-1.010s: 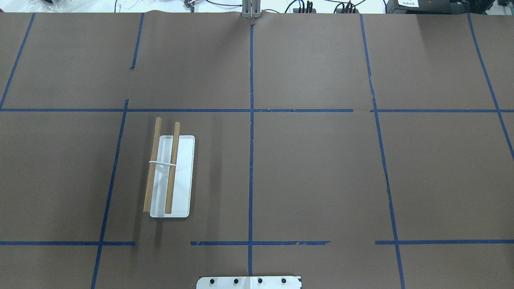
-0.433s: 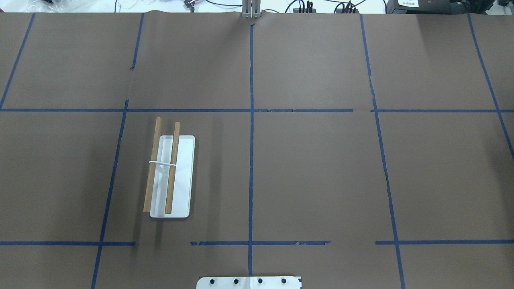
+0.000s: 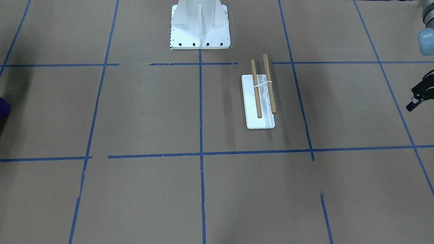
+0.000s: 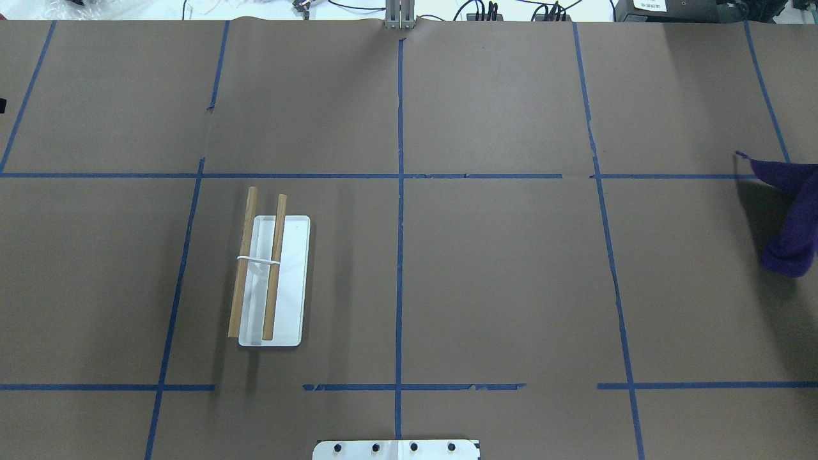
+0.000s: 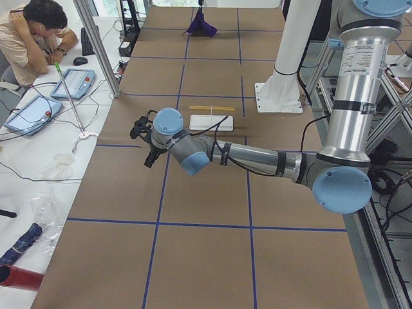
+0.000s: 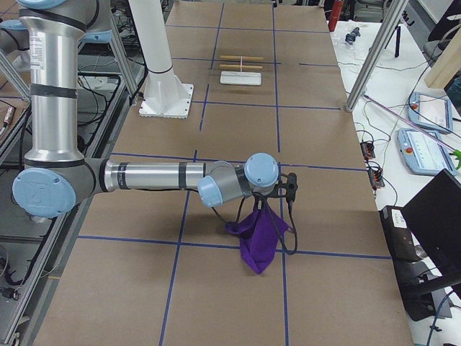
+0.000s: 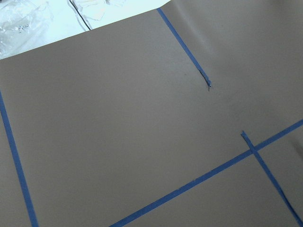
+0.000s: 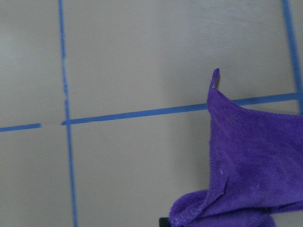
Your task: Hang towel on rack
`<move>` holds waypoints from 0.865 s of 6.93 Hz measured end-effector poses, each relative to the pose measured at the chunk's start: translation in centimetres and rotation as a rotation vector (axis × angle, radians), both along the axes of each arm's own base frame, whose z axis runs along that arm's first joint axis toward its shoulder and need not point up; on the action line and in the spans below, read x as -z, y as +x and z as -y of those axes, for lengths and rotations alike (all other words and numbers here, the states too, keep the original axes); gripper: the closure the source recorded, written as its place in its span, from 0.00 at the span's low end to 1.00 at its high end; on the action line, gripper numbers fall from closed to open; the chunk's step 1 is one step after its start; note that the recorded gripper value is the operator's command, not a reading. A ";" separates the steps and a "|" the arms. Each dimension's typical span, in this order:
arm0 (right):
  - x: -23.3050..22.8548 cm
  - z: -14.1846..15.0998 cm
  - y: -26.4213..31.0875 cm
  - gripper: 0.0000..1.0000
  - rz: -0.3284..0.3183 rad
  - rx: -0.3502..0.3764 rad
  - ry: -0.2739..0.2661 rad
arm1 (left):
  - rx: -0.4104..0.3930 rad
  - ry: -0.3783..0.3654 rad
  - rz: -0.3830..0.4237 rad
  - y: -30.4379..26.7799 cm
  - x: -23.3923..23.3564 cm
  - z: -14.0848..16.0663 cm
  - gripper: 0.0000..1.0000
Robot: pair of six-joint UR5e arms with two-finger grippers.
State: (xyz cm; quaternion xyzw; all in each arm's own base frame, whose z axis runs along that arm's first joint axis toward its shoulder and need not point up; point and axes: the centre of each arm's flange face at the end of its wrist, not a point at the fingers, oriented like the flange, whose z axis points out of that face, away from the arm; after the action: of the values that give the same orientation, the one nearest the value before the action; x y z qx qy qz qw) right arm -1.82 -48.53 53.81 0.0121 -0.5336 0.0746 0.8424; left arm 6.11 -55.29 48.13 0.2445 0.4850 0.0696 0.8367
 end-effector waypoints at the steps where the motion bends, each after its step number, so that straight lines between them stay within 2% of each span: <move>1: 6.3 0.6 -3.5 1.00 0.041 -0.009 -0.045 | 0.017 -0.071 -0.069 3.0 3.4 1.4 0.00; 3: 18.2 1.6 -11.8 1.00 0.107 -0.017 -0.136 | 0.003 -0.258 -0.211 12.3 11.5 2.9 0.00; 5: 29.0 1.0 -22.3 1.00 0.150 -0.034 -0.200 | -0.040 -0.457 -0.325 21.0 19.1 1.6 0.00; 6: 33.1 -0.3 -27.0 1.00 0.169 -0.039 -0.208 | -0.048 -0.558 -0.375 24.6 22.8 0.6 0.00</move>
State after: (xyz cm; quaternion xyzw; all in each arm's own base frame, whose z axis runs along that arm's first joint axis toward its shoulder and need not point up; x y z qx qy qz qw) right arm -28.81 -48.22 20.75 -0.0712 -0.5916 0.1464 0.7896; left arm 30.72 -55.89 25.35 0.0027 0.6366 -0.0924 0.7657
